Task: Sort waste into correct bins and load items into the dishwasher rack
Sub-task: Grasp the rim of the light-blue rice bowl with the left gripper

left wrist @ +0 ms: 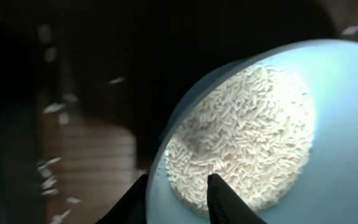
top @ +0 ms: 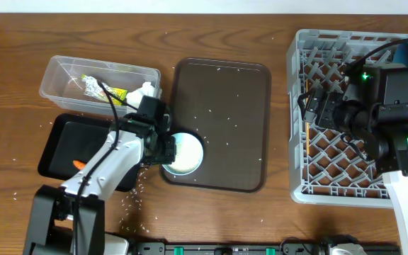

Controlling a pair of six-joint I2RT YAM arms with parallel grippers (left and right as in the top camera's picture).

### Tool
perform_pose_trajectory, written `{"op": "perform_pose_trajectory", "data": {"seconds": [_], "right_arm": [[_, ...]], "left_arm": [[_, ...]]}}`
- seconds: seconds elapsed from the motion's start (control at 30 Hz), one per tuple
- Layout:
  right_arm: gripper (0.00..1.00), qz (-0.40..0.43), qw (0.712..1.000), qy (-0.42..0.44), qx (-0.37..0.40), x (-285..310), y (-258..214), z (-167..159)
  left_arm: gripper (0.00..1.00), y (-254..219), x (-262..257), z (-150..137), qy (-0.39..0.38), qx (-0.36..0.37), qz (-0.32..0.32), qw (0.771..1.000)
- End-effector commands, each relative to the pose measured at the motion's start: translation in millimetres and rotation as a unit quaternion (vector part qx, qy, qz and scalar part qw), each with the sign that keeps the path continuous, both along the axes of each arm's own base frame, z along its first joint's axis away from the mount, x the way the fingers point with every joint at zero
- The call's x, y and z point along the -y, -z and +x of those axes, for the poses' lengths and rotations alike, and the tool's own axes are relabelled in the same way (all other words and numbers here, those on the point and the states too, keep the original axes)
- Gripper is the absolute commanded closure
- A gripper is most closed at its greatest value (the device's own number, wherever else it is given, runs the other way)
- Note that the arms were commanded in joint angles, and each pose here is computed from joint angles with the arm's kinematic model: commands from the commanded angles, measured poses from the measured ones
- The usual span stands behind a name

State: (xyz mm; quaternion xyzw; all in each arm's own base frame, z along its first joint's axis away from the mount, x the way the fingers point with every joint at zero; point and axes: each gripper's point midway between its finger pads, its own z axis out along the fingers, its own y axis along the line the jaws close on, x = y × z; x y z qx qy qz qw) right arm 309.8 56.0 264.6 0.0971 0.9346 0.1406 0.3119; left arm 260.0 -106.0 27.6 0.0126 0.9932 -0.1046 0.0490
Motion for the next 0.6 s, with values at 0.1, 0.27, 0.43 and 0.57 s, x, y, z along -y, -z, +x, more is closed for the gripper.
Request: {"op": "perform_pose_trajectory", "data": {"seconds": [0.1,0.27,0.43,0.57], "right_arm": [[0.12,0.004,1.0,0.002,0.003,-1,-3,1],[0.12,0.004,1.0,0.002,0.003,-1,-3,1],[0.12,0.004,1.0,0.002,0.003,-1,-3,1],[0.12,0.004,1.0,0.002,0.003,-1,-3,1]], "left_arm": [[0.71,-3,22,1,0.044,0.015,-0.01,0.999],[0.71,3,4,7,0.044,0.034,0.062,0.997],[0.76,13,-2,10,0.044,0.03,0.083,0.995],[0.81,26,-1,12,0.045,0.018,0.085,0.995]]}}
